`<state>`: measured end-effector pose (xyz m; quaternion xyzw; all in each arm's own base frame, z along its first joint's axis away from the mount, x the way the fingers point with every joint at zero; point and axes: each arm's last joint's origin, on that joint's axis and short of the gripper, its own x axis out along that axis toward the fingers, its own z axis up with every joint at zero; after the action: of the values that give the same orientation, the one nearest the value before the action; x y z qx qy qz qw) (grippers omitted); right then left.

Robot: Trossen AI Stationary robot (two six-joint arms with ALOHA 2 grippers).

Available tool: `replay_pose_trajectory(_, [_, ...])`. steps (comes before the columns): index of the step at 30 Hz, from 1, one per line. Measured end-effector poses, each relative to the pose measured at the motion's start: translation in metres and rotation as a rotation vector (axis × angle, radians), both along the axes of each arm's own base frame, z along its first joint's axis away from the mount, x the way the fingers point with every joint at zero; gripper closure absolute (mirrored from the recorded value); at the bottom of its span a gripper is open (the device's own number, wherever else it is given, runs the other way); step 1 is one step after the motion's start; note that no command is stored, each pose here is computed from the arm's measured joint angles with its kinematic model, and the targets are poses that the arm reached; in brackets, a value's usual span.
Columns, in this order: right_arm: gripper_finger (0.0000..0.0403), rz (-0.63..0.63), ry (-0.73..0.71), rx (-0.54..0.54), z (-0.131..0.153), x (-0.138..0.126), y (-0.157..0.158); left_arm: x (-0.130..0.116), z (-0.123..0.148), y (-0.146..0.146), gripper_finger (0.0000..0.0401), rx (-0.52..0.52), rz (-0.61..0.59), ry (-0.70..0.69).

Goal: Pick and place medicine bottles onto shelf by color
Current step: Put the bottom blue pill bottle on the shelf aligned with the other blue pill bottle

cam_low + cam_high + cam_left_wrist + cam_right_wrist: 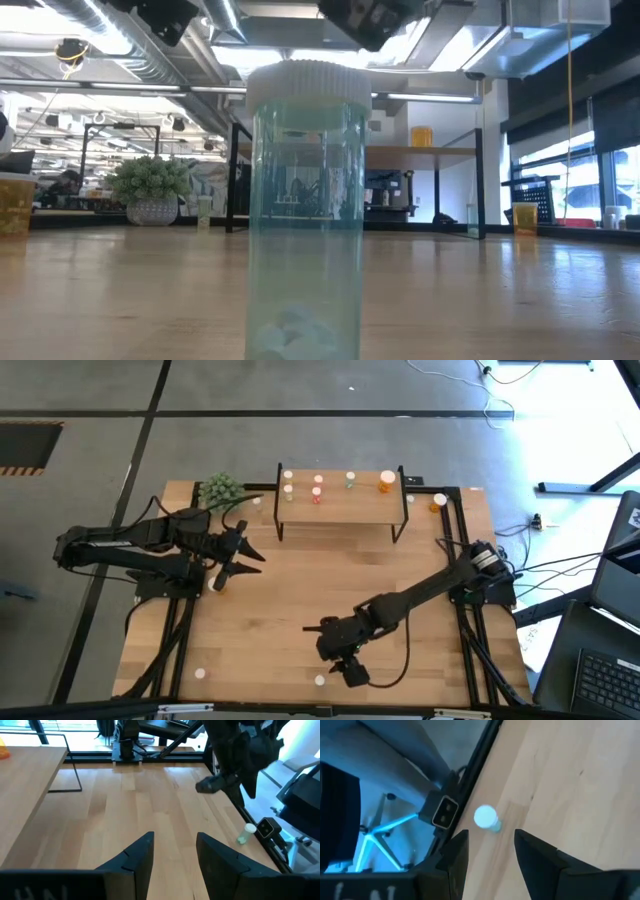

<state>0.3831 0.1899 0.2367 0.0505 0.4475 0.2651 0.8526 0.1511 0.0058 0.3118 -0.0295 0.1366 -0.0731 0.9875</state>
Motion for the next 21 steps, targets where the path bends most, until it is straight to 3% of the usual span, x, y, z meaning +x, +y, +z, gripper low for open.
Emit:
replay_pose_trajectory(7, [0.0241, -0.026, -0.012, 0.054, -0.009, 0.007, 0.009, 0.000, 0.000, 0.000, 0.0259, 0.000, -0.003, 0.000])
replay_pose_trajectory(11, [0.0241, -0.103, 0.002, 0.111, -0.007, 0.009, 0.010, 0.000, 0.000, 0.000, 0.0259, 0.000, -0.002, 0.000])
replay_pose_trajectory(21, [0.0241, -0.147, -0.042, 0.061, -0.006, 0.005, 0.022, 0.000, 0.000, 0.000, 0.0259, 0.001, -0.002, 0.000])
